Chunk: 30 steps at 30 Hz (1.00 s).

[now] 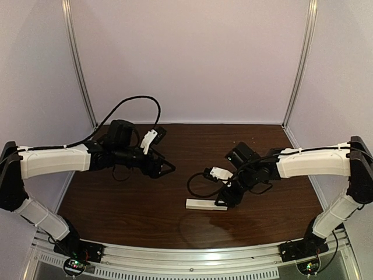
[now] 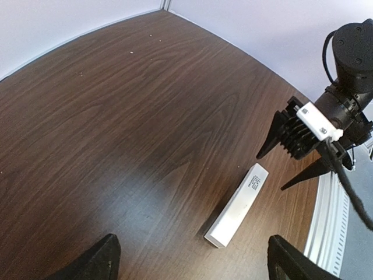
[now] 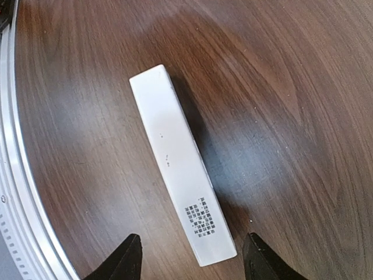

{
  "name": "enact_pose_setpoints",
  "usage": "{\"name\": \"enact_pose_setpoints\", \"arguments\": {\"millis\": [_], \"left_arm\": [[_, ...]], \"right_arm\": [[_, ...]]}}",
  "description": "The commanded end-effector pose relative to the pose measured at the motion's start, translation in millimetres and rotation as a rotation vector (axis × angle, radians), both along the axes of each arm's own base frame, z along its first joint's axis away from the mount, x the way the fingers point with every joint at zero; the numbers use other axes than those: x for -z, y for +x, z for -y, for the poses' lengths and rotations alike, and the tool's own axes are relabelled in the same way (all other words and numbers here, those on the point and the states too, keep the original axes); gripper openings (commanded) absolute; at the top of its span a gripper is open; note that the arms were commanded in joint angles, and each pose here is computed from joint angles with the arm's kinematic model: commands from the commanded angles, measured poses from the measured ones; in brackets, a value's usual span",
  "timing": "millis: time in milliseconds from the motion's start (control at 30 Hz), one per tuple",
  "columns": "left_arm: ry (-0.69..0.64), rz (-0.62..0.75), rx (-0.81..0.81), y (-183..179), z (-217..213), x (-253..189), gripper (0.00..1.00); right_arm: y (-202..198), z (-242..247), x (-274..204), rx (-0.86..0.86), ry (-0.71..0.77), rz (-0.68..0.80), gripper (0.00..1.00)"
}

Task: Load the batteries into the remote control
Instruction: Pick up the remote control from the center of the board.

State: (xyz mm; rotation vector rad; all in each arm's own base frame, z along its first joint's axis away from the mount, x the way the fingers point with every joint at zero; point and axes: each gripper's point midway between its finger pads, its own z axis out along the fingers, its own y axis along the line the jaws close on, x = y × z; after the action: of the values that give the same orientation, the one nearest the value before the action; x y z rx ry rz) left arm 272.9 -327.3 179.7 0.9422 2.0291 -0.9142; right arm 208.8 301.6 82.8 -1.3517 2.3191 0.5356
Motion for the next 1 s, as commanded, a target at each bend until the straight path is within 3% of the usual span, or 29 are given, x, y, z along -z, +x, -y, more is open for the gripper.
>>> {"name": "enact_pose_setpoints", "arguments": {"millis": [0, 667, 967], "left_arm": [[-0.048, 0.012, 0.014, -2.9, 3.1, -9.2, 0.89], [-0.074, 0.007, -0.005, -4.1, 1.2, -9.0, 0.89], [-0.092, -0.034, -0.062, 3.6, -7.6, -10.0, 0.91]], "right_arm": [[-3.6, 1.4, 16.6, -0.107, -0.128, 0.021, 0.59], [2.3, 1.5, 60.0, -0.194, -0.335, 0.028, 0.5], [-6.0, -6.6, 59.4, -0.215, -0.305, 0.009, 0.27]]}}
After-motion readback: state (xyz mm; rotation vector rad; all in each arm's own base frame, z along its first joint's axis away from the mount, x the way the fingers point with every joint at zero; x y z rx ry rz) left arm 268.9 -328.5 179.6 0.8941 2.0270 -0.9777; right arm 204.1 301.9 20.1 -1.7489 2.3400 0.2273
